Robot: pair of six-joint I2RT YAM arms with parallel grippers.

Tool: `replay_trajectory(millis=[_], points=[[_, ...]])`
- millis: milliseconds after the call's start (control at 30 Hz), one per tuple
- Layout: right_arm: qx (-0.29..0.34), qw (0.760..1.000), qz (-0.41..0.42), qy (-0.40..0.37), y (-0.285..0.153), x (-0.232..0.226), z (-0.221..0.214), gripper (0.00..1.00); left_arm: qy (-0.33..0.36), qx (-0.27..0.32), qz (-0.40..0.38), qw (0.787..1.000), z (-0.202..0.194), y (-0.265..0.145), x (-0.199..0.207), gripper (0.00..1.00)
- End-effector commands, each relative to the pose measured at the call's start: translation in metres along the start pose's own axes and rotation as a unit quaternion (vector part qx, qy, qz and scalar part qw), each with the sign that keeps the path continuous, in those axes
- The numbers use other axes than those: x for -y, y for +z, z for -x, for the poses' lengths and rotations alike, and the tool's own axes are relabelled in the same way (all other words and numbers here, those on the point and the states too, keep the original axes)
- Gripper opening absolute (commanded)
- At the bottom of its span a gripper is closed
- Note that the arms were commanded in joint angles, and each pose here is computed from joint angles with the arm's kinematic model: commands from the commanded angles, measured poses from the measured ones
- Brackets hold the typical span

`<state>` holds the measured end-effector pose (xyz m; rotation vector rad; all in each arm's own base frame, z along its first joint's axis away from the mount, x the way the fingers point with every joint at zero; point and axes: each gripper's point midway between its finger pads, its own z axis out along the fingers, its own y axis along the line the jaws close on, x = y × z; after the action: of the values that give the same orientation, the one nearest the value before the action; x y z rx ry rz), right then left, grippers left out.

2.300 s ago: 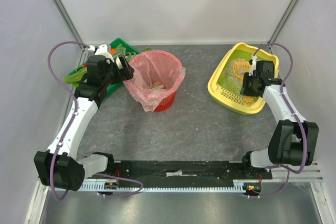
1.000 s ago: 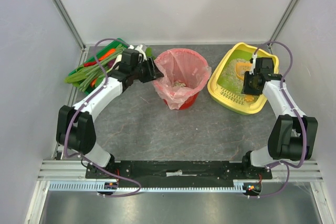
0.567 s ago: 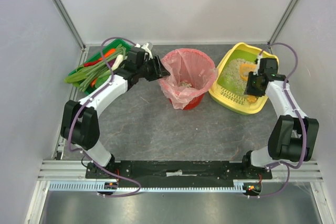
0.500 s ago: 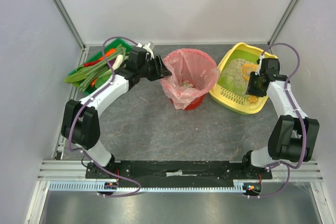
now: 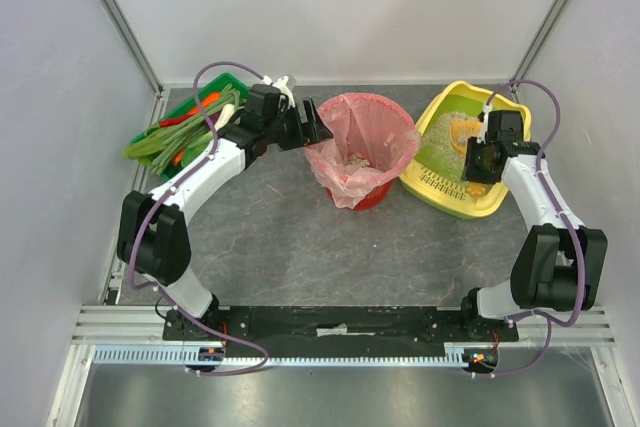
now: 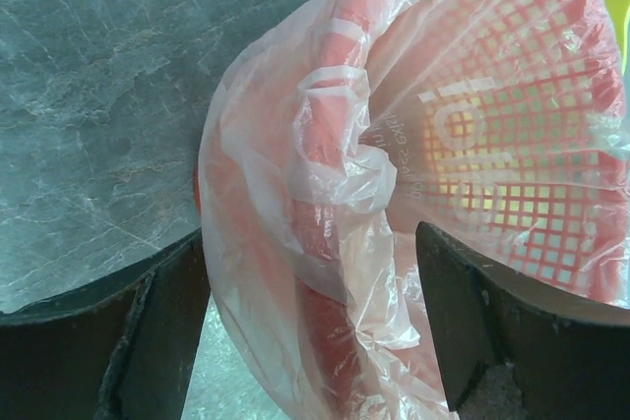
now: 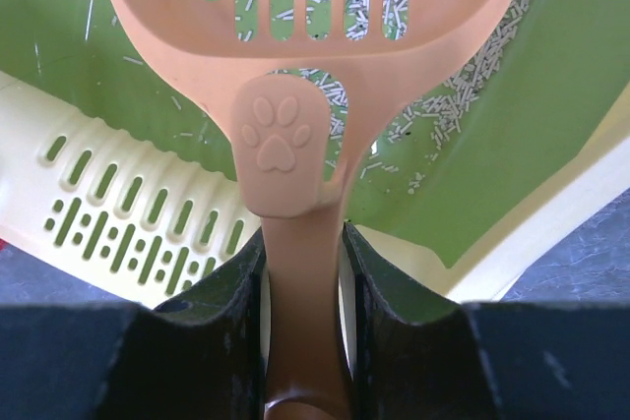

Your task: Clean the litter box

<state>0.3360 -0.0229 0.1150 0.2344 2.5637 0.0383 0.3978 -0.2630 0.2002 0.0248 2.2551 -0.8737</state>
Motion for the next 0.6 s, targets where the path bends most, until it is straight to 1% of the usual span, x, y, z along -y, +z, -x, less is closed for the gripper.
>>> replay_trajectory(millis=[0, 33, 100, 167, 200, 233, 267, 367, 400, 500, 567], points=[[0.025, 0.999, 0.001, -0.027, -0.009, -0.009, 0.014, 0.0, 0.044, 0.044, 0.006, 0.998, 0.028, -0.019, 0.011, 0.88], [0.024, 0.999, -0.014, -0.019, -0.008, -0.002, 0.013, 0.0, 0.047, 0.05, 0.011, 0.998, 0.031, -0.021, 0.01, 0.88], [0.02, 1.0, -0.014, 0.0, -0.005, 0.004, 0.011, 0.0, 0.054, 0.06, 0.014, 0.997, 0.035, -0.026, 0.011, 0.89], [0.021, 1.0, 0.005, -0.016, -0.006, -0.005, 0.013, 0.0, 0.061, 0.07, 0.02, 0.995, 0.04, -0.029, 0.01, 0.89], [0.021, 0.999, 0.003, -0.024, -0.008, -0.007, 0.014, 0.0, 0.068, 0.074, 0.021, 0.995, 0.042, -0.031, 0.01, 0.89], [0.026, 0.999, -0.02, -0.023, -0.009, 0.001, 0.016, 0.0, 0.073, 0.083, 0.025, 0.994, 0.046, -0.035, 0.011, 0.89], [0.026, 0.999, -0.026, -0.019, -0.009, 0.005, 0.015, 0.0, 0.076, 0.087, 0.027, 0.993, 0.047, -0.037, 0.011, 0.89], [0.022, 0.999, -0.009, -0.029, -0.013, -0.001, 0.017, 0.0, 0.097, 0.106, 0.025, 0.989, 0.055, -0.045, 0.014, 0.89], [0.022, 0.999, -0.011, -0.038, -0.017, -0.004, 0.018, 0.0, 0.106, 0.115, 0.024, 0.987, 0.058, -0.047, 0.015, 0.89], [0.034, 0.998, -0.044, -0.038, -0.024, 0.008, 0.02, 0.0, 0.119, 0.135, 0.022, 0.983, 0.066, -0.055, 0.019, 0.9], [0.046, 0.997, -0.035, -0.041, -0.033, 0.004, 0.026, 0.0, 0.122, 0.146, 0.023, 0.981, 0.068, -0.06, 0.02, 0.9]])
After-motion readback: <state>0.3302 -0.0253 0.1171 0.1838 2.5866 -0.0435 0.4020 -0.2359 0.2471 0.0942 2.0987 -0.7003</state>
